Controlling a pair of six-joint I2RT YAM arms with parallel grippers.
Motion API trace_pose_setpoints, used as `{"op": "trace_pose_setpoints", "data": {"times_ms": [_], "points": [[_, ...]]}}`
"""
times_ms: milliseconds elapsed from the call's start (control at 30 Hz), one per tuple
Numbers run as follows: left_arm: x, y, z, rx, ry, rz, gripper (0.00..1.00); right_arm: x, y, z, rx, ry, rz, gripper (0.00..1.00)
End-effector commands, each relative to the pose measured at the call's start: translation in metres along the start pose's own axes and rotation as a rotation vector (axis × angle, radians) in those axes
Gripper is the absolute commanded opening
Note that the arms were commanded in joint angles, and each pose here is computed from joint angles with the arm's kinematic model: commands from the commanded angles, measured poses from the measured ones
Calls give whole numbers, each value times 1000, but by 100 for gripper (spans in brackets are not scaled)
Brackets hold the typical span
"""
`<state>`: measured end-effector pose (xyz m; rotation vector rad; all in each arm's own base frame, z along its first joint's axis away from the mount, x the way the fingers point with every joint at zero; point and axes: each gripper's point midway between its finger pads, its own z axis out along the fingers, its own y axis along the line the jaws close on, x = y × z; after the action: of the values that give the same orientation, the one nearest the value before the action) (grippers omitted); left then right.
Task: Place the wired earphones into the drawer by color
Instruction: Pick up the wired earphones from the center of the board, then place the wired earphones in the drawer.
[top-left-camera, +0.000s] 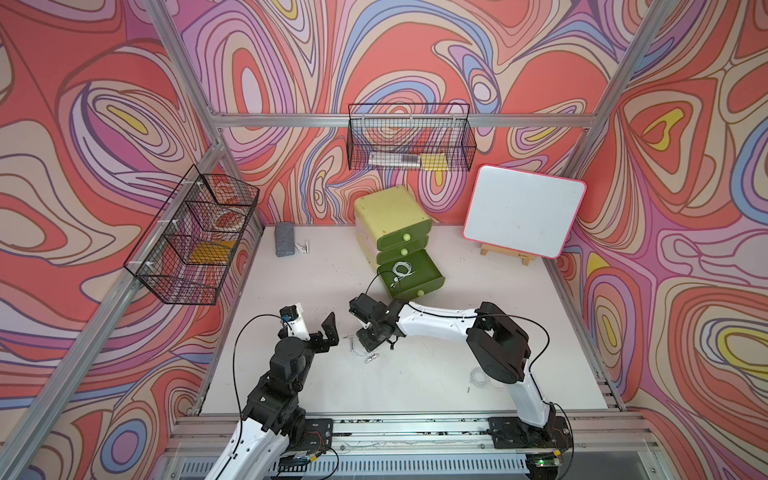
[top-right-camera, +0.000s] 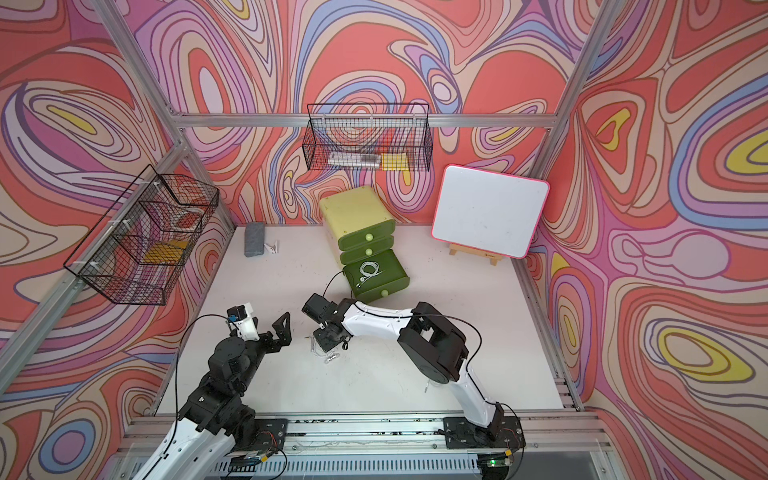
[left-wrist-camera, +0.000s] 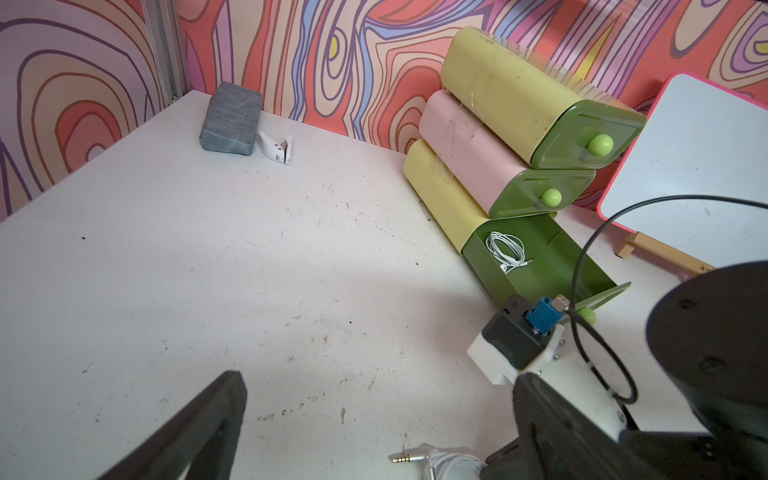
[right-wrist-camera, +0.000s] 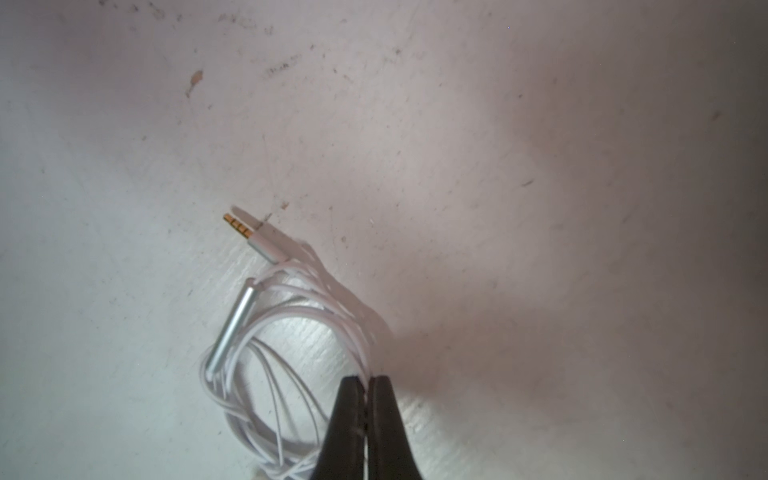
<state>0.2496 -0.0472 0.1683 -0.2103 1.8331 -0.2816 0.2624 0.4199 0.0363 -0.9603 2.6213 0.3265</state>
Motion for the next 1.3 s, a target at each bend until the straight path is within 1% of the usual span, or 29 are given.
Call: {"op": "trace_pose_setpoints", "data": {"times_ms": [0, 267, 500, 533, 633, 800, 933, 1067, 1167, 1267], "points": [[7, 1, 2, 3, 17, 10, 99, -18, -5, -33, 31, -101, 22, 0], [9, -8, 3, 52, 31, 21, 99, -35, -26, -80, 123, -256, 61, 0], [13, -21, 7, 120, 57, 17, 99, -46, -52, -127, 249, -368, 105, 0], [14, -24, 8, 136, 65, 17, 99, -49, -58, -139, 264, -393, 114, 0], [18, -33, 10, 185, 86, 23, 99, -55, -77, -160, 306, -437, 142, 0], [22, -48, 12, 261, 107, 35, 99, -63, -119, -182, 365, -493, 205, 0], [24, -59, 13, 327, 116, 52, 99, -71, -155, -189, 403, -549, 271, 0], [26, -70, 13, 387, 133, 58, 99, -81, -181, -186, 447, -585, 294, 0], [28, -72, 14, 395, 140, 60, 99, -89, -195, -177, 464, -601, 298, 0], [29, -71, 15, 389, 141, 62, 99, -102, -201, -167, 458, -608, 283, 0]]}}
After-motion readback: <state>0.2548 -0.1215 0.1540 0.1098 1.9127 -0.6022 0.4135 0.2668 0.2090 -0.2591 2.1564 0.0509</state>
